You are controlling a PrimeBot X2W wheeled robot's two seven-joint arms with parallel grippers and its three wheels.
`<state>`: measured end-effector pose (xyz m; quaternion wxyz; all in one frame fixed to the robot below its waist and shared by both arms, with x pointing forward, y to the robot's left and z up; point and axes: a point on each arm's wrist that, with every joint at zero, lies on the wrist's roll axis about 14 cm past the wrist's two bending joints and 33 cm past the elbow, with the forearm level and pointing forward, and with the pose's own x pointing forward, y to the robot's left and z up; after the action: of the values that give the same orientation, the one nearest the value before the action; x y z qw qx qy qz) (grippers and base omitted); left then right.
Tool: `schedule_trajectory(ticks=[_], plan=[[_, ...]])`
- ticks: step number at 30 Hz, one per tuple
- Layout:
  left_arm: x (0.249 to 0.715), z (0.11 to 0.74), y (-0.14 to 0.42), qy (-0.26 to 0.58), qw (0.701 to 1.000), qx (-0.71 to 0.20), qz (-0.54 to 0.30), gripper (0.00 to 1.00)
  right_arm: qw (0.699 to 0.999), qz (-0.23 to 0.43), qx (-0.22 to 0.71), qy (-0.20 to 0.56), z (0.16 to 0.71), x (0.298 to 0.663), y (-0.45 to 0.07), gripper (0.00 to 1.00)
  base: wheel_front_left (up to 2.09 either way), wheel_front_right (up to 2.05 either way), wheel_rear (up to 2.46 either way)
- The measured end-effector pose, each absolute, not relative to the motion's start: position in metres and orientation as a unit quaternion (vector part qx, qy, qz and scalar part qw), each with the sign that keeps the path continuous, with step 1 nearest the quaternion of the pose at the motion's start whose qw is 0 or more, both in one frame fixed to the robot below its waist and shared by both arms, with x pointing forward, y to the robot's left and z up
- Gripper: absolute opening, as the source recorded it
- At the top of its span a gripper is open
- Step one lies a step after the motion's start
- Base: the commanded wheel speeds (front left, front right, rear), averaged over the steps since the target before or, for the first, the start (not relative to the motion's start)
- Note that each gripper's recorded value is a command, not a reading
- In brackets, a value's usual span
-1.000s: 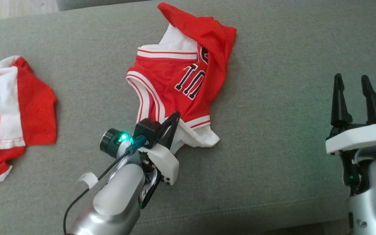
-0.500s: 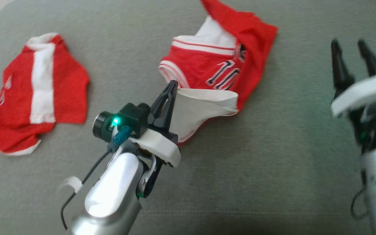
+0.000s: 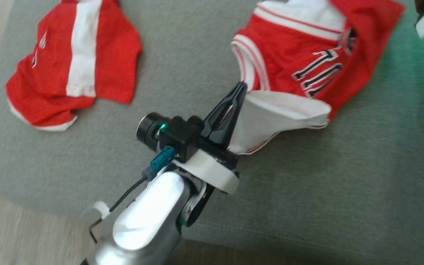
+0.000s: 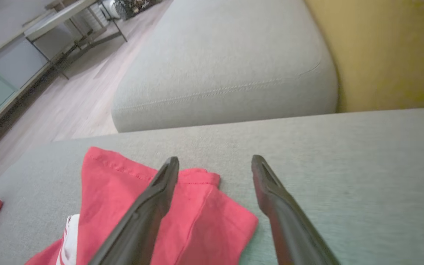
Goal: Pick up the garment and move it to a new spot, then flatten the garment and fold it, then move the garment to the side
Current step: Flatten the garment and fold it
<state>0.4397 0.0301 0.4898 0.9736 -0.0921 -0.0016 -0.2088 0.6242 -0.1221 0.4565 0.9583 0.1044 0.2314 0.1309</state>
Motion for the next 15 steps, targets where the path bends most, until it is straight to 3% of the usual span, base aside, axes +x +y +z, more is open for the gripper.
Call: schedule_trajectory(ticks=[6,15], plan=[[0.45,0.479,0.043,0.011,0.978,-0.094,-0.184,0.0,0.927,0.158,0.092,0.326,0.389,0.627,-0.087,1.0,0.0,0.0,0.0],[0.451,0.474,0.045,0.019,0.979,-0.096,-0.177,0.0,0.922,0.152,0.079,0.348,0.375,0.63,-0.09,1.0,0.0,0.0,0.0]])
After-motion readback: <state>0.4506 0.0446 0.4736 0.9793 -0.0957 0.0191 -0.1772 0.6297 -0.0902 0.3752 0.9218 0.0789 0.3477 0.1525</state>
